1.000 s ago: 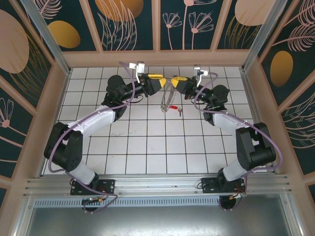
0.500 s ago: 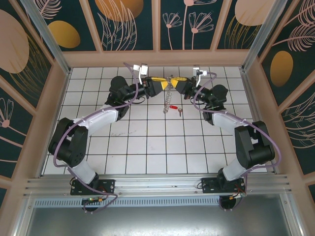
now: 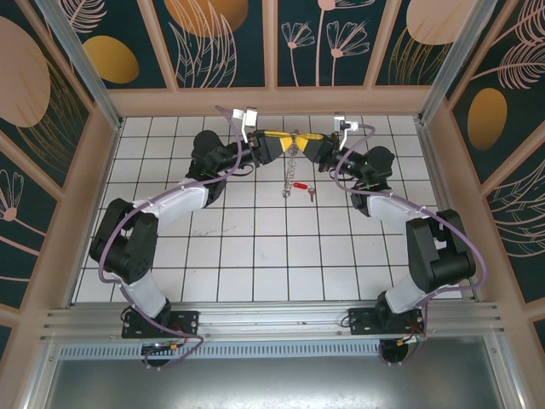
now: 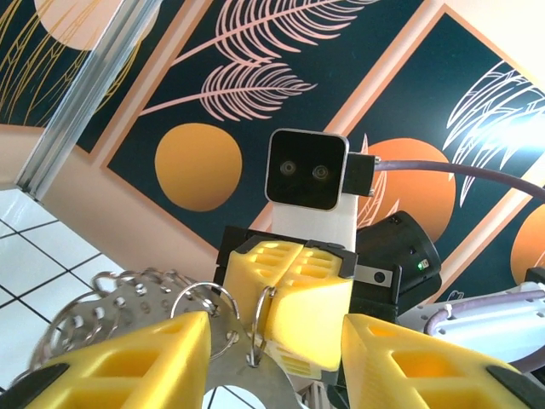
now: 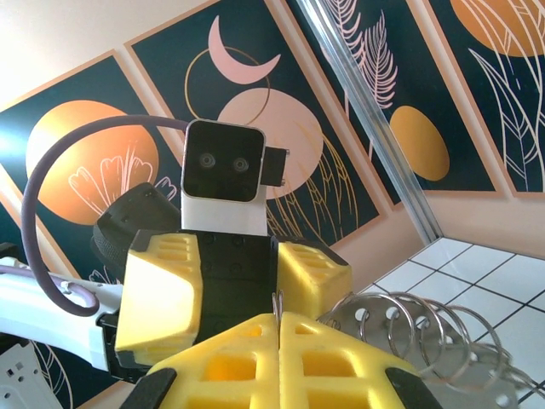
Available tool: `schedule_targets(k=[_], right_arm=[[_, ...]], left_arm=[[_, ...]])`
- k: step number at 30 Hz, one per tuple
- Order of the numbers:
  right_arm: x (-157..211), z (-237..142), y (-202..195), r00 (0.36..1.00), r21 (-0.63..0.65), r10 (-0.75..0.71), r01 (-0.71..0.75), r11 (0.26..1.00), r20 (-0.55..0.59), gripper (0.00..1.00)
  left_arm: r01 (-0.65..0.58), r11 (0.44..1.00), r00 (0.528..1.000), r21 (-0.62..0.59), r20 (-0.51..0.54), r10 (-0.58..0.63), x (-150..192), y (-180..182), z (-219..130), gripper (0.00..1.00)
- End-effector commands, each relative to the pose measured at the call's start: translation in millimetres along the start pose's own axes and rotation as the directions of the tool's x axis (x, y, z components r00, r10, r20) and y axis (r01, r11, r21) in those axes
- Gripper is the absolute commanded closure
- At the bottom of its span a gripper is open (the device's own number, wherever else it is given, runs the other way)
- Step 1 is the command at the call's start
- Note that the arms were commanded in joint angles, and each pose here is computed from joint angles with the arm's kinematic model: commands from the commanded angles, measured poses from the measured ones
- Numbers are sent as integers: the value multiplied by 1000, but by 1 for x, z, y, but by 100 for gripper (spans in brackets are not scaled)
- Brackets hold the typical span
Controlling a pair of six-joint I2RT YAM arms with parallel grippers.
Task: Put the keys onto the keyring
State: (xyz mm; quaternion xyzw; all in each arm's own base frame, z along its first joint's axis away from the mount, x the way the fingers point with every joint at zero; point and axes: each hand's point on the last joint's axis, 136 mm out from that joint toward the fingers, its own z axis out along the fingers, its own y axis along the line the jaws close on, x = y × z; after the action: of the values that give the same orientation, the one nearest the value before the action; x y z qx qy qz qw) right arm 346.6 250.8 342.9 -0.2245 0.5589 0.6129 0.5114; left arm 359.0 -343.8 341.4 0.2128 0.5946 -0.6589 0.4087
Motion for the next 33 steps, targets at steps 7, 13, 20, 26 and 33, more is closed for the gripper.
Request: schedule_targets(k=[7, 13, 20, 26, 33], right_arm=[[-16, 2, 15, 998, -53, -65, 66, 996, 28, 100], [-14, 3, 14, 998, -52, -59, 60, 997, 24, 100], [-13, 4, 13, 998, -54, -55, 56, 997, 22, 100], [-14, 5, 14, 998, -54, -55, 56, 997, 22, 100], [-14, 6, 13, 998, -51, -53, 54, 997, 24, 100]], left_arm=[[-20, 998, 1000, 52, 21, 19, -9, -6, 5, 59], [-16, 997, 999, 71, 32, 14, -12, -8, 6, 71], [-11, 996, 999, 88, 37, 8, -13, -10, 7, 73], [-4, 996, 1000, 94, 25, 2, -8, -11, 8, 74], [10, 996, 1000, 91, 14, -11, -2, -8, 8, 76]])
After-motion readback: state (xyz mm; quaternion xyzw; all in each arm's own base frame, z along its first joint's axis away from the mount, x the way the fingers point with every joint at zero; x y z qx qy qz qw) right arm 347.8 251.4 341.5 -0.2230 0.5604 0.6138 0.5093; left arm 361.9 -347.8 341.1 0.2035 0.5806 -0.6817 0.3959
